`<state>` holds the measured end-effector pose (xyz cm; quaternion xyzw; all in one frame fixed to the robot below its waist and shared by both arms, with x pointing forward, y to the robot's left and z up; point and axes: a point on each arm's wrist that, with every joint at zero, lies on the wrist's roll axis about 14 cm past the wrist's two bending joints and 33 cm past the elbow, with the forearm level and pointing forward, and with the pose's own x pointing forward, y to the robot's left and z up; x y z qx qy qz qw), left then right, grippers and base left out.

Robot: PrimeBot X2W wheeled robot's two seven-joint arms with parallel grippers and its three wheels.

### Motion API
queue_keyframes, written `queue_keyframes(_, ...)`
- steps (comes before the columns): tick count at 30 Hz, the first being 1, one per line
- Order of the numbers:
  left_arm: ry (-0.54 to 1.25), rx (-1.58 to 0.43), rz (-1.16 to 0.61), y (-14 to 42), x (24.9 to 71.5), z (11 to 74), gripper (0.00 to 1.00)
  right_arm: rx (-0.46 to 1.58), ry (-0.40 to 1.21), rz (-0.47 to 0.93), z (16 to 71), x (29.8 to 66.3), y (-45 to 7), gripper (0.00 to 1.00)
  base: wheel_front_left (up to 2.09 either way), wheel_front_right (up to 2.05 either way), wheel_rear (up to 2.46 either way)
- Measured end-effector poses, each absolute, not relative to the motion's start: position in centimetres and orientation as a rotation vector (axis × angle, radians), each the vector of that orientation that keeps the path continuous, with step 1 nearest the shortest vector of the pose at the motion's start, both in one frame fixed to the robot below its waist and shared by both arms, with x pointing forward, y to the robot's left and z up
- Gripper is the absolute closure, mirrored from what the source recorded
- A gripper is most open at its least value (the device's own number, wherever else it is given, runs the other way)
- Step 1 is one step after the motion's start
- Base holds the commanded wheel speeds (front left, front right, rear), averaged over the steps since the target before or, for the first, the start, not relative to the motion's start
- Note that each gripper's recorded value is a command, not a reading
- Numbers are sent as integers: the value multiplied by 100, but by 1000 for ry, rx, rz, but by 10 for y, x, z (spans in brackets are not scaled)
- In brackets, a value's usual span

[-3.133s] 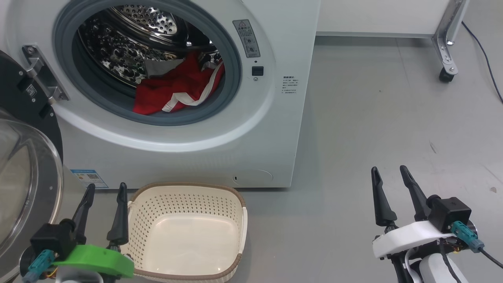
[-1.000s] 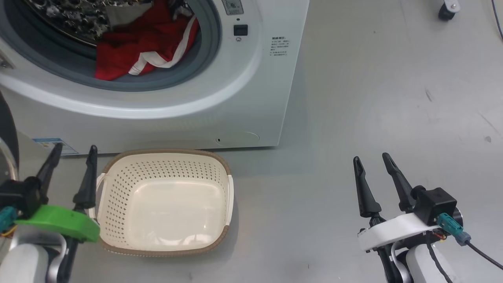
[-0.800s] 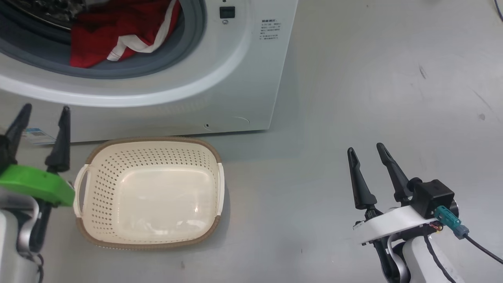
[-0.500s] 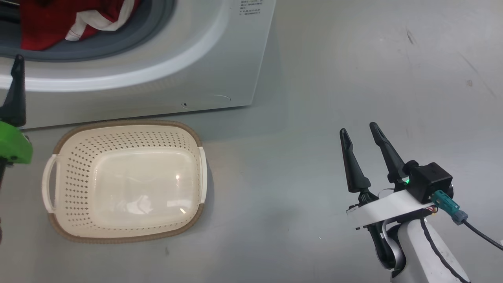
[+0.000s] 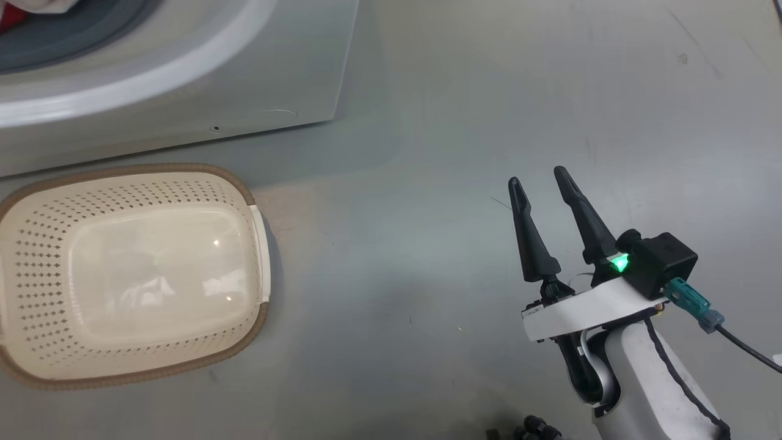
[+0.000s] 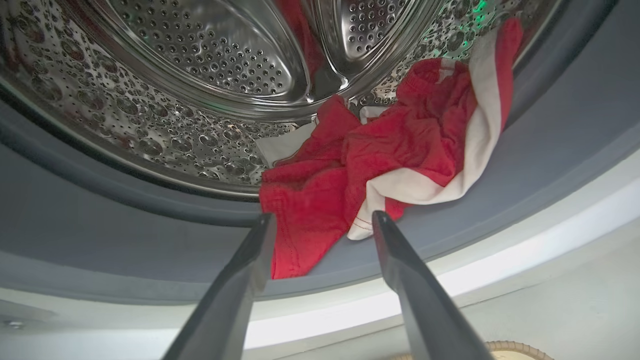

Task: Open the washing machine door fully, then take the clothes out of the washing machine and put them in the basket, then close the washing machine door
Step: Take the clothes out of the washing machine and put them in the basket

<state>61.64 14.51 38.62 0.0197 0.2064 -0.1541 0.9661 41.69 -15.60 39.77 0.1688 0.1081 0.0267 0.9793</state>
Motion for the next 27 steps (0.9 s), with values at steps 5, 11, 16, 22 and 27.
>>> queue_keyframes(5, 458, 65, -310, 143, 635, 369, 0, 353, 248, 24, 388, 414, -161, 0, 0, 0, 0)
queue_keyframes(11, 512, 81, -305, 138, 649, 345, 0, 340, 270, -9, 380, 413, -168, 0, 0, 0, 0)
queue_keyframes(16, 562, 86, -274, 141, 659, 327, 0, 339, 290, -24, 373, 412, -170, 0, 0, 0, 0)
queue_keyframes(22, 591, 85, -244, 144, 673, 315, 0, 330, 309, -43, 367, 410, -173, 0, 0, 0, 0)
queue_keyframes(27, 608, 89, -238, 143, 680, 308, 0, 329, 323, -51, 362, 409, -173, 0, 0, 0, 0)
